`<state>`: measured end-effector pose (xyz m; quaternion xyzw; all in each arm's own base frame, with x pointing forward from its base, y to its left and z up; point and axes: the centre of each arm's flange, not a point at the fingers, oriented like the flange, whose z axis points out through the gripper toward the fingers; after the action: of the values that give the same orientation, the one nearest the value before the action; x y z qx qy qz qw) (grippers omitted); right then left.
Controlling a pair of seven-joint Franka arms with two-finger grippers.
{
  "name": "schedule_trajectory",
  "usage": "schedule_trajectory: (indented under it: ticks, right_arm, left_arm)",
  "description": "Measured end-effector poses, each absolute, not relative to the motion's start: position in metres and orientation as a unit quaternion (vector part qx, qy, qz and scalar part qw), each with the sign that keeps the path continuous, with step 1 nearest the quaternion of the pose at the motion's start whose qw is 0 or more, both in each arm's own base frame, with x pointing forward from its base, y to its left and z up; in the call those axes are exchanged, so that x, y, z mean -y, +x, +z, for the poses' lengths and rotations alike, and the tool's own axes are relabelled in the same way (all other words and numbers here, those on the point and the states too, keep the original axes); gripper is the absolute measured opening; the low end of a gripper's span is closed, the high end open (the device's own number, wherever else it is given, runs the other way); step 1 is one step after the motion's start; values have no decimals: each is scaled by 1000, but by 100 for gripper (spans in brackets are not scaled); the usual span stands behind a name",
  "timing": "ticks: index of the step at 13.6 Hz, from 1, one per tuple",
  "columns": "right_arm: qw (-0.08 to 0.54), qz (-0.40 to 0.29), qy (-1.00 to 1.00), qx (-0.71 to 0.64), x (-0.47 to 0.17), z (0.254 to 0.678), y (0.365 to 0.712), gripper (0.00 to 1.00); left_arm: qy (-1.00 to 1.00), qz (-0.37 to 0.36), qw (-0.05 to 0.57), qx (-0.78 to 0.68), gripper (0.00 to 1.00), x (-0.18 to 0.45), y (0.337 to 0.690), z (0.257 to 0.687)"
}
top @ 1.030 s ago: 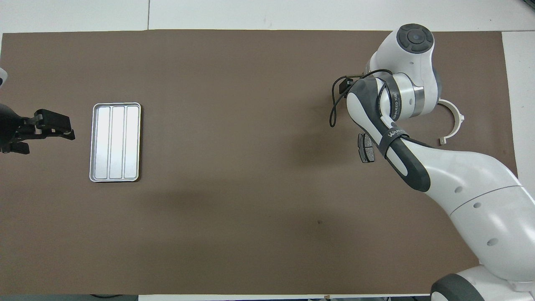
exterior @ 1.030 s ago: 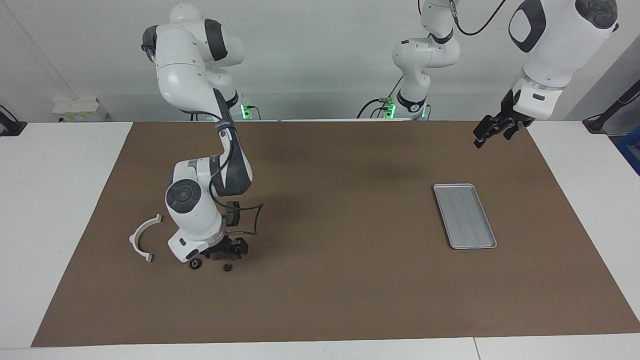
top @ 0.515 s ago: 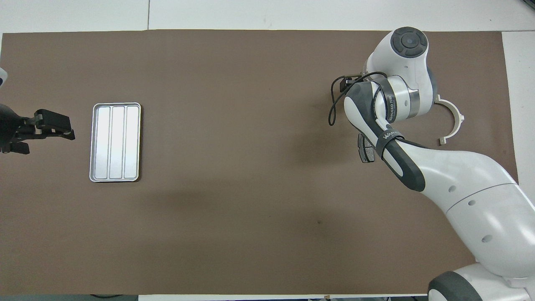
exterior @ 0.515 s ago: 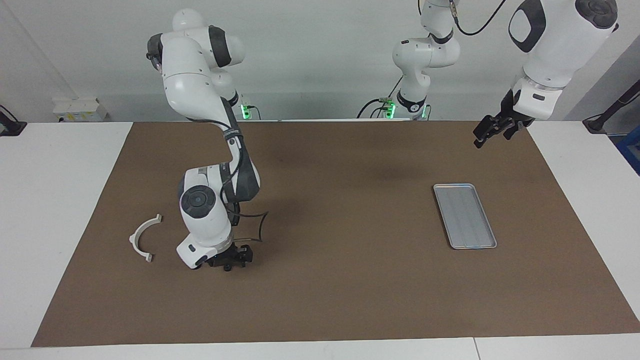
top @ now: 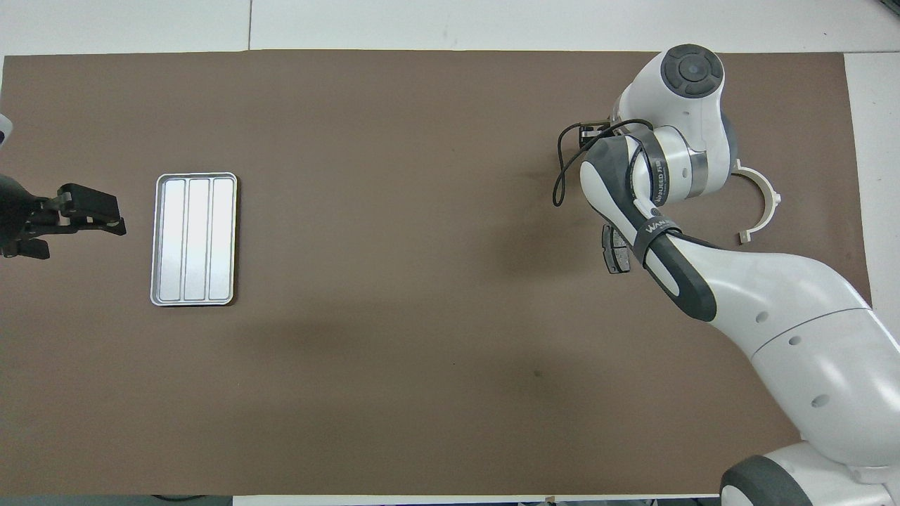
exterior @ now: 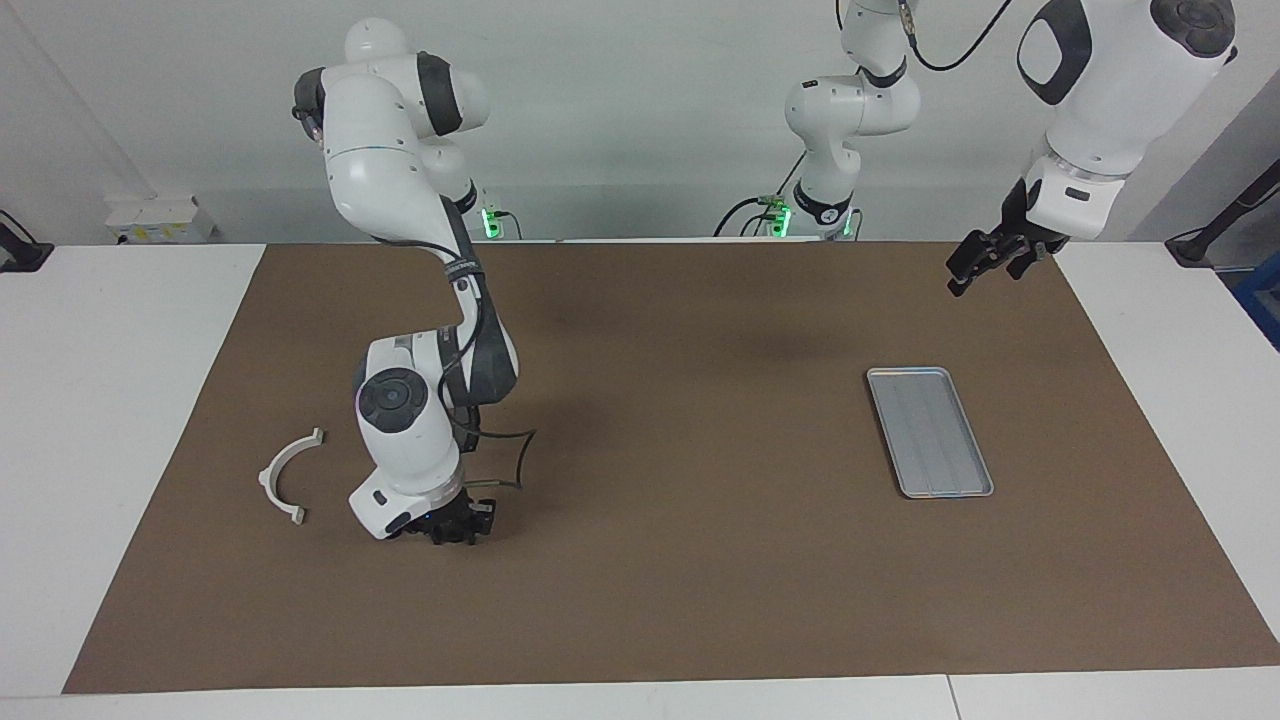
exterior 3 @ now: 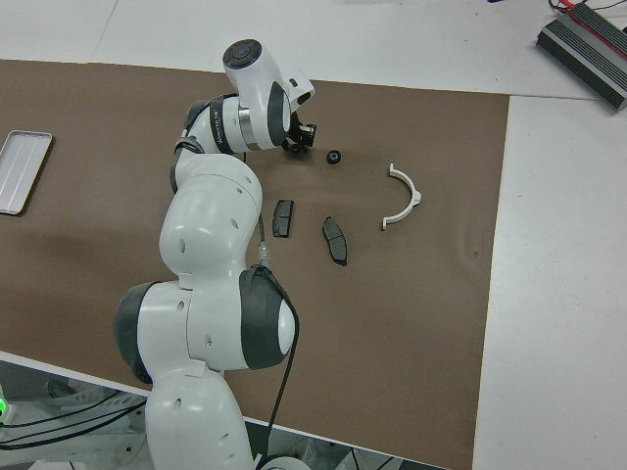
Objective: Pick bearing gear from pile to tray
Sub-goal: 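Reach the right gripper to the small black nut and grasp it, then carry the nut with the right gripper to mid-table and release it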
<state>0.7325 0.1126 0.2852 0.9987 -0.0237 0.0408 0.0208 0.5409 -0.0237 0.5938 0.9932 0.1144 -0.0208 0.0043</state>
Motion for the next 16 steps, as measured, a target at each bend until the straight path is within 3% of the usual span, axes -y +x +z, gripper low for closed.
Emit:
schedule_trajectory:
  ticks: [2,3,9,12,16]
  right_arm:
    - [19,43,999,24,-114,288,733,29]
    - [19,43,999,25,-114,288,733,24]
    - [28,12,999,27,-111,297,729,24]
    - [22,-11,1000,18,-138,387,711,24]
    - [15,-21,999,30,-214,505,645,24]
  left_arm:
    - [993,-21,4,-114,100,24,541,594]
    - [993,-21,4,-114,100,24,541,594]
    - [993,-21,4,-114,100,24,541,594]
    - [993,-21,4,-114,100,24,541,594]
    - [993,-21,4,-114,100,24,541,594]
